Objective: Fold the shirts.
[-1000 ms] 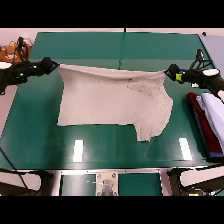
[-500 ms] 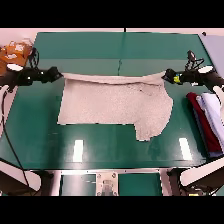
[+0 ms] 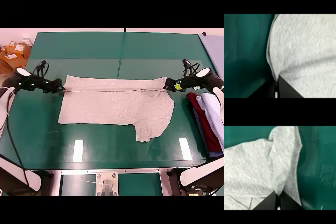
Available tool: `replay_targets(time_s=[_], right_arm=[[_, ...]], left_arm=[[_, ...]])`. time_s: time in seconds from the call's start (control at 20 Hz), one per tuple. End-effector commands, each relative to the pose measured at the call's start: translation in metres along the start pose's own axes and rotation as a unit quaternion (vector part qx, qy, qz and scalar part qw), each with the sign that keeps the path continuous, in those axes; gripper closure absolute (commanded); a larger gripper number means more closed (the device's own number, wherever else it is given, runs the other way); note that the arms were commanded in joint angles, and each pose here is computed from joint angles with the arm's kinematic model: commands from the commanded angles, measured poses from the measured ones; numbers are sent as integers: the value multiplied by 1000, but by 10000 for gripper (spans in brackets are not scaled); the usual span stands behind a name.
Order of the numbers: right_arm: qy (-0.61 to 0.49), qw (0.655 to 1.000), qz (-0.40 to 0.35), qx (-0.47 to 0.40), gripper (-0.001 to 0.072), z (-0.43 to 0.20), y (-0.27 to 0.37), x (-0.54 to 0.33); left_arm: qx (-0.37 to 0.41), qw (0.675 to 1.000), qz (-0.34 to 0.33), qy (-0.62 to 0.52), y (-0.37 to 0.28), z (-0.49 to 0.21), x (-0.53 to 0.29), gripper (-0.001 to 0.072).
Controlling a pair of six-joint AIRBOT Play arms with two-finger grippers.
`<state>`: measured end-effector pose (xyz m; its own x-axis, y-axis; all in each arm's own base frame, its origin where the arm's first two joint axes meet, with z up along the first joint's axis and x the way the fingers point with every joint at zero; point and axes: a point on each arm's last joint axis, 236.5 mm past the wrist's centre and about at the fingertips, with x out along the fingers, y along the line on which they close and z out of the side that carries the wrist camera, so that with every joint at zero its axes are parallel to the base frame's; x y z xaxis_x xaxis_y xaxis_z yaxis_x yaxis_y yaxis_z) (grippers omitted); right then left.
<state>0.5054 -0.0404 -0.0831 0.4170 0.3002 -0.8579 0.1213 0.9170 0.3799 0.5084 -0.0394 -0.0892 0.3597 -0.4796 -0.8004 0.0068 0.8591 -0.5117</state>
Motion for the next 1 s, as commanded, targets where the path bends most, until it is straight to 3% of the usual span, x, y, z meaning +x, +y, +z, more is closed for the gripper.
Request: replay_targets(time_s=[0.0,0.05,0.1,0.15,0.25,0.35,0.4,0.45,0.5,0.55,0.7,0.8,0.95], right_arm=[[4,1000,7,2,691,-2,8,2],[11,1000,11,3,563,-3,11,0],[18,1000,14,4,447,-4,10,-7],[26,999,20,6,426,-5,10,-17],[30,999,24,26,426,-4,4,-45],[33,998,20,45,427,-7,-8,-75],[38,997,16,59,444,-13,-15,-88],[44,996,14,79,526,-23,-22,-100],[52,994,13,97,638,-35,-26,-108],[61,992,11,113,699,-52,-29,-117],[81,983,-29,163,700,-116,-34,-140],[84,971,-66,213,700,-165,-36,-149],[106,959,-50,257,688,-244,-11,-139]], left_arm=[[11,1000,12,-16,-5,6,11,684],[4,1000,10,-13,-6,5,10,668],[-4,1000,9,-7,-6,3,7,360],[-17,1000,4,1,-7,2,1,72],[-32,999,-18,28,-15,3,-24,56],[-50,996,-40,60,-21,6,-61,57],[-56,994,-49,78,-23,3,-78,121],[-56,992,-58,102,-24,-4,-94,383],[-56,988,-66,129,-25,-16,-105,600],[-62,984,-68,155,-25,-28,-111,686],[-61,983,13,171,-12,-55,-126,687],[-45,989,36,138,-22,-73,-140,687],[-72,994,52,61,-37,-128,-155,687]])
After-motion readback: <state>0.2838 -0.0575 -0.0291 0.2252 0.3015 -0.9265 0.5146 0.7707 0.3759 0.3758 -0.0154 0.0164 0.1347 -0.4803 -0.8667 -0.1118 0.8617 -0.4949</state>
